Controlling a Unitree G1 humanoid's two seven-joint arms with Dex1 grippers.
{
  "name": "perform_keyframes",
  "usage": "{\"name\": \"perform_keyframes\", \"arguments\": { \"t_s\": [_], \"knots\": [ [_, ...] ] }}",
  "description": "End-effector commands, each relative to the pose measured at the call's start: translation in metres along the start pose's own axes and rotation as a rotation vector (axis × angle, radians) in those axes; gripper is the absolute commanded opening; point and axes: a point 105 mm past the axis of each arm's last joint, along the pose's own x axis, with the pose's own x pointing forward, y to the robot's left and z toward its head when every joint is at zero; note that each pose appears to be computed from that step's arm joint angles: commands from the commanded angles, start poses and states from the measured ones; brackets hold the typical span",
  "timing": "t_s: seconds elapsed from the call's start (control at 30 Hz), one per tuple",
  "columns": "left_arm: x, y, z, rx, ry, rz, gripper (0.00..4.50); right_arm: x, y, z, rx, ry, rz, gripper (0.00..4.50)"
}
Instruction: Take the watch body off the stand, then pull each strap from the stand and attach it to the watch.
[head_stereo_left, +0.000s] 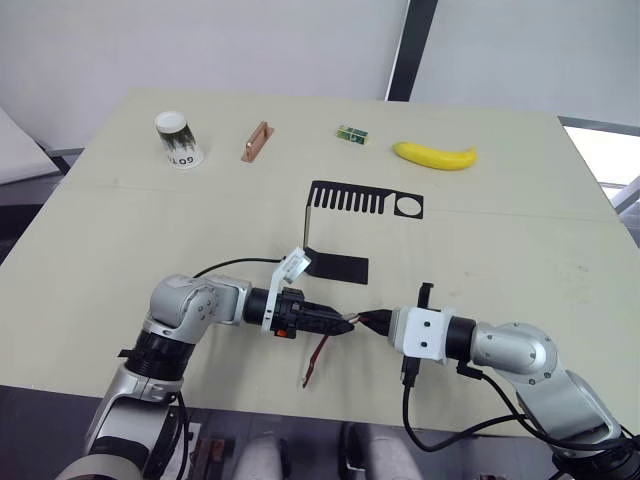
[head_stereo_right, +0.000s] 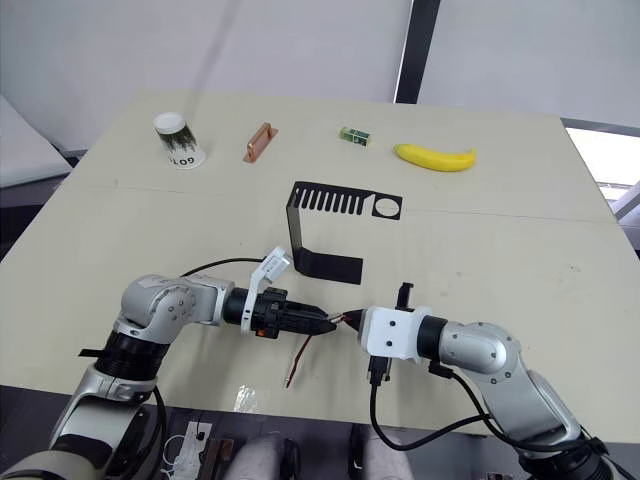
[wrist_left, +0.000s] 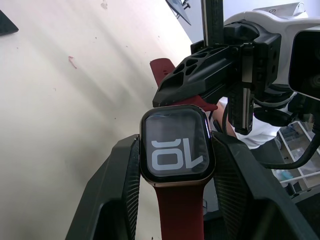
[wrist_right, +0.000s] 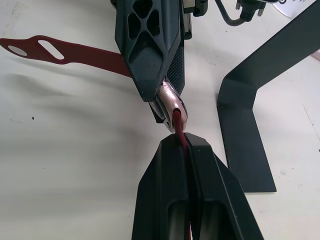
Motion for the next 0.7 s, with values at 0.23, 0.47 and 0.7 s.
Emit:
{"name": "perform_keyframes", "arguments": {
  "t_s": [0.23, 0.47, 0.7],
  "knots": [
    [0.026, -0.0338, 0.0043, 0.08, 0.043, -0.194, 1.58, 0.0052, 0.0041, 0.0235, -0.044, -0.092, 0.015, 0.0],
    [0.0265, -0.0343, 0.0033, 0.082, 0.049, -0.195, 1.58, 0.0055, 0.0051, 0.022, -0.042, -0.086, 0.017, 0.0],
    [0.0268, -0.0342, 0.0032, 0.083, 0.05, -0.195, 1.58, 0.0062, 0.0059, 0.0208, -0.039, -0.084, 0.019, 0.0]
  ]
}}
